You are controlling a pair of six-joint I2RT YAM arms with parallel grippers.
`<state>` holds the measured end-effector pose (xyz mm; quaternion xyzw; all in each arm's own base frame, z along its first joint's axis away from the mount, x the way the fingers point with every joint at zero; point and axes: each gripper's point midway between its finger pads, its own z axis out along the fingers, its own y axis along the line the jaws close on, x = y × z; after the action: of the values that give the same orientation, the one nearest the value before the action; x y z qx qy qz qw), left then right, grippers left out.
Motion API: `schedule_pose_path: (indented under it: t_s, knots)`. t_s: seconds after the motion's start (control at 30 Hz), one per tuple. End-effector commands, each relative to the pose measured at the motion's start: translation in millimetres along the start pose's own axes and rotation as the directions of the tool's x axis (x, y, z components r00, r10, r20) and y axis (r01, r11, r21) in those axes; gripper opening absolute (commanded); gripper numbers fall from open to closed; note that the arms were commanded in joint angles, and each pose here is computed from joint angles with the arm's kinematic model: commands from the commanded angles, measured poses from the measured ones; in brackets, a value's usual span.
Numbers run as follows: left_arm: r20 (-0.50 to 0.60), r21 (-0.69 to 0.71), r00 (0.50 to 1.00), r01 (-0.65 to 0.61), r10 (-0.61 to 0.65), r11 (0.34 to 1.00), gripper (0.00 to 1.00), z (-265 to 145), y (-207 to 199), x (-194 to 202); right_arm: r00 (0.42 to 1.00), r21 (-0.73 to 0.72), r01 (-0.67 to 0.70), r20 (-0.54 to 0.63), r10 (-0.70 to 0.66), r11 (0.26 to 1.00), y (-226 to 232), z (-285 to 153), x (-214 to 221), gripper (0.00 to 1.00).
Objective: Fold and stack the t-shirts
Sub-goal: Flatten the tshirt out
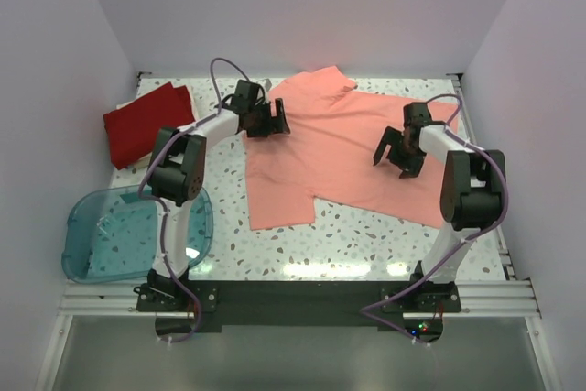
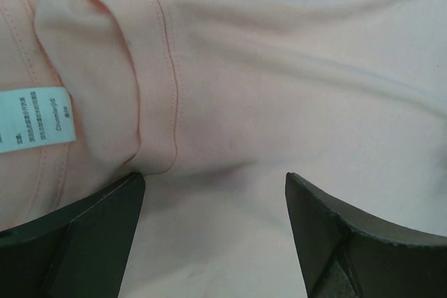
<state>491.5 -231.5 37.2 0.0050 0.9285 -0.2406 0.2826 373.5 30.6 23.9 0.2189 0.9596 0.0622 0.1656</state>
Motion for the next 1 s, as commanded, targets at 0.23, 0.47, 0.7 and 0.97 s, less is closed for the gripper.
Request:
schedule_pose_path:
  t_s: [0.23,0.47,0.7,0.97]
  knots:
    - [-0.017,-0.118,0.999,0.030,-0.032,0.993,0.88,44.7,47.1,-15.2,1.000,-0.036,-0.018,0.000,0.018,0.999,14.9,22.9,-21.0,0.90]
    - [0.046,-0.076,0.999,0.011,-0.007,0.997,0.88,61.4,40.9,-49.1,1.000,-0.051,-0.026,-0.009,0.025,0.998,27.1,30.5,-38.9,0.89]
    - [0.148,-0.037,0.988,-0.039,0.044,0.999,0.87,37.8,17.5,-87.5,1.000,-0.102,-0.012,-0.005,0.012,0.995,44.7,24.5,-56.2,0.89]
    - [0.311,-0.075,0.940,-0.120,0.138,0.990,0.88,-69.7,-22.8,-114.8,0.999,-0.178,0.009,0.052,0.000,0.984,64.4,-12.0,-75.9,0.89]
